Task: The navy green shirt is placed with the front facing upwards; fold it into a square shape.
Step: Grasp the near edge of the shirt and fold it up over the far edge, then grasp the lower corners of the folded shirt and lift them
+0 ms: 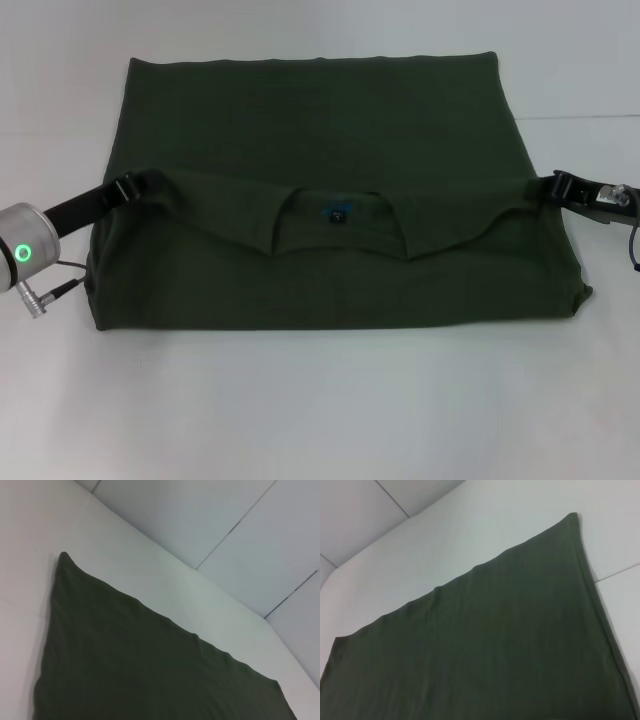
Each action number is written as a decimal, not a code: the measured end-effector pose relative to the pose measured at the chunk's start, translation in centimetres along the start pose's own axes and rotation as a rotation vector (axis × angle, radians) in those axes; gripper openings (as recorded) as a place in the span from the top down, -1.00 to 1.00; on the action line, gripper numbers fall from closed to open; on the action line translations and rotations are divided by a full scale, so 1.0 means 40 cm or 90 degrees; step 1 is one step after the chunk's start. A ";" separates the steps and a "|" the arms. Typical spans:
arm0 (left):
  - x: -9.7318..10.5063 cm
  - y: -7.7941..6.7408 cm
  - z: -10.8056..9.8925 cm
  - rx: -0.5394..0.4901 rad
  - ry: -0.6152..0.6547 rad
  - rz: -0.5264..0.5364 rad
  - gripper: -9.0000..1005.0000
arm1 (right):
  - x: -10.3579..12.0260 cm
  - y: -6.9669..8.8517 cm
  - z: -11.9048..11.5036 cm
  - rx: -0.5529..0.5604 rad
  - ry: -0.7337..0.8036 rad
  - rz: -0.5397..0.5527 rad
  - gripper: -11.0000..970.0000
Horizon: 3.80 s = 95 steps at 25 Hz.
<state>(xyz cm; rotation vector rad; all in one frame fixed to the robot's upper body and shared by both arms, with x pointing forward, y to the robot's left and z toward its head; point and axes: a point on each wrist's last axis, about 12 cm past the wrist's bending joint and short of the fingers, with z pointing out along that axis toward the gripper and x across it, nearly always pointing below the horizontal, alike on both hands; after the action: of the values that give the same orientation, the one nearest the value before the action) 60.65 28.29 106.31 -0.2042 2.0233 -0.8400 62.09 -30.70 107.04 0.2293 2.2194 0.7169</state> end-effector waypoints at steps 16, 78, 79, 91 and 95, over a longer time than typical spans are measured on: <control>0.010 0.014 0.000 -0.025 -0.037 -0.030 0.46 | 0.002 -0.012 -0.003 0.014 -0.010 0.006 0.49; -0.041 0.066 -0.166 -0.039 0.310 0.143 -0.37 | 0.070 -0.136 -0.168 -0.072 -0.018 0.121 -0.79; -0.038 0.066 -0.165 -0.038 0.312 0.141 -0.37 | 0.071 -0.136 -0.168 -0.072 -0.017 0.122 -0.79; -0.019 0.056 -0.149 -0.022 0.326 0.125 -0.37 | 0.077 -0.132 -0.163 -0.077 -0.013 0.126 -0.79; -0.013 0.047 -0.138 -0.010 0.332 0.118 -0.37 | 0.077 -0.132 -0.163 -0.077 -0.012 0.125 -0.79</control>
<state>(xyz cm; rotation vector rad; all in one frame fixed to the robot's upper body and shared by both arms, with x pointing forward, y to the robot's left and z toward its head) 56.88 32.61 107.44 0.2162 2.4847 -0.8155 55.57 -36.64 105.64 0.3964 2.1461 0.9477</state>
